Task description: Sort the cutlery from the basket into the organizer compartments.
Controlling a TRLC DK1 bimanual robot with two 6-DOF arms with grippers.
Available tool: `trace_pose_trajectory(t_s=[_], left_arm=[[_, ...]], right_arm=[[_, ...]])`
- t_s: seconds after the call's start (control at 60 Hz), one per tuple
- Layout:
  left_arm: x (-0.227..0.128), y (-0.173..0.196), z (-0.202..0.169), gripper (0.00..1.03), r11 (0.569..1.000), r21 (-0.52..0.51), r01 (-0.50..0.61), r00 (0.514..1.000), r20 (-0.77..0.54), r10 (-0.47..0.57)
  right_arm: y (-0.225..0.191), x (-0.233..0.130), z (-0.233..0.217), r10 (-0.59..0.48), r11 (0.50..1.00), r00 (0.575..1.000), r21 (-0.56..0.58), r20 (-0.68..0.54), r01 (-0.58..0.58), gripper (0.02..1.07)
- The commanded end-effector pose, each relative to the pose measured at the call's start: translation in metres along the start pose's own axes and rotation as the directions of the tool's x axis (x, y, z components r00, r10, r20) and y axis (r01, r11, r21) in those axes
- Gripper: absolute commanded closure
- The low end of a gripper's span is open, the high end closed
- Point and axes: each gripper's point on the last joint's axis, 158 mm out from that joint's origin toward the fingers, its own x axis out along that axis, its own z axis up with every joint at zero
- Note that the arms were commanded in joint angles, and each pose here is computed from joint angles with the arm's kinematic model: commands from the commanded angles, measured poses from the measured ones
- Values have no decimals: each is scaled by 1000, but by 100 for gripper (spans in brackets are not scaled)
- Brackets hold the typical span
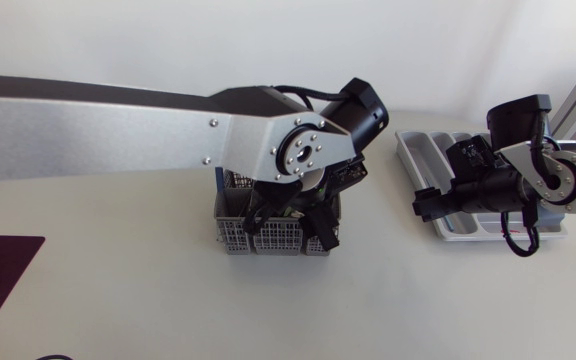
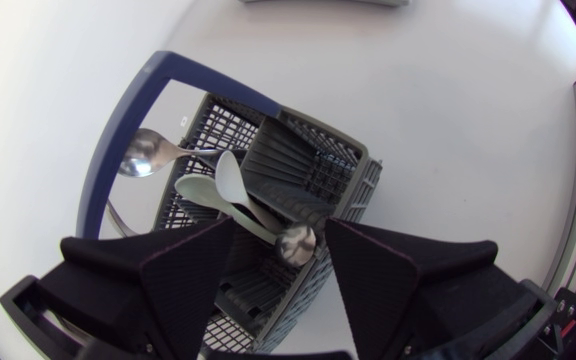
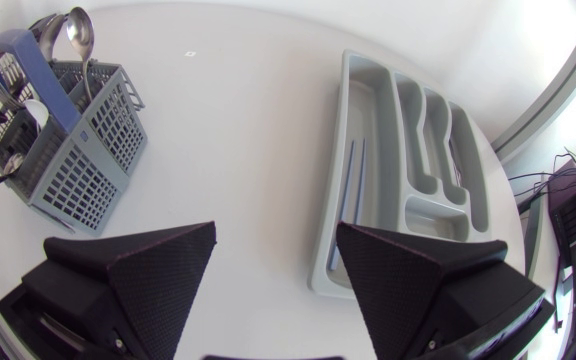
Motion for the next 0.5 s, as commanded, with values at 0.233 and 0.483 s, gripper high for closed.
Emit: trace_pose_trajectory(t_s=[0.233, 0.483], left_arm=[[15, -9, -5, 40, 999, -36, -29, 998, -61, 26], [17, -11, -16, 40, 999, -18, -44, 992, -121, 42]], right_arm=[[4, -1, -10, -5, 1000, 1000, -15, -11, 5, 20], [3, -2, -9, -9, 1000, 1000, -15, -8, 9, 20]])
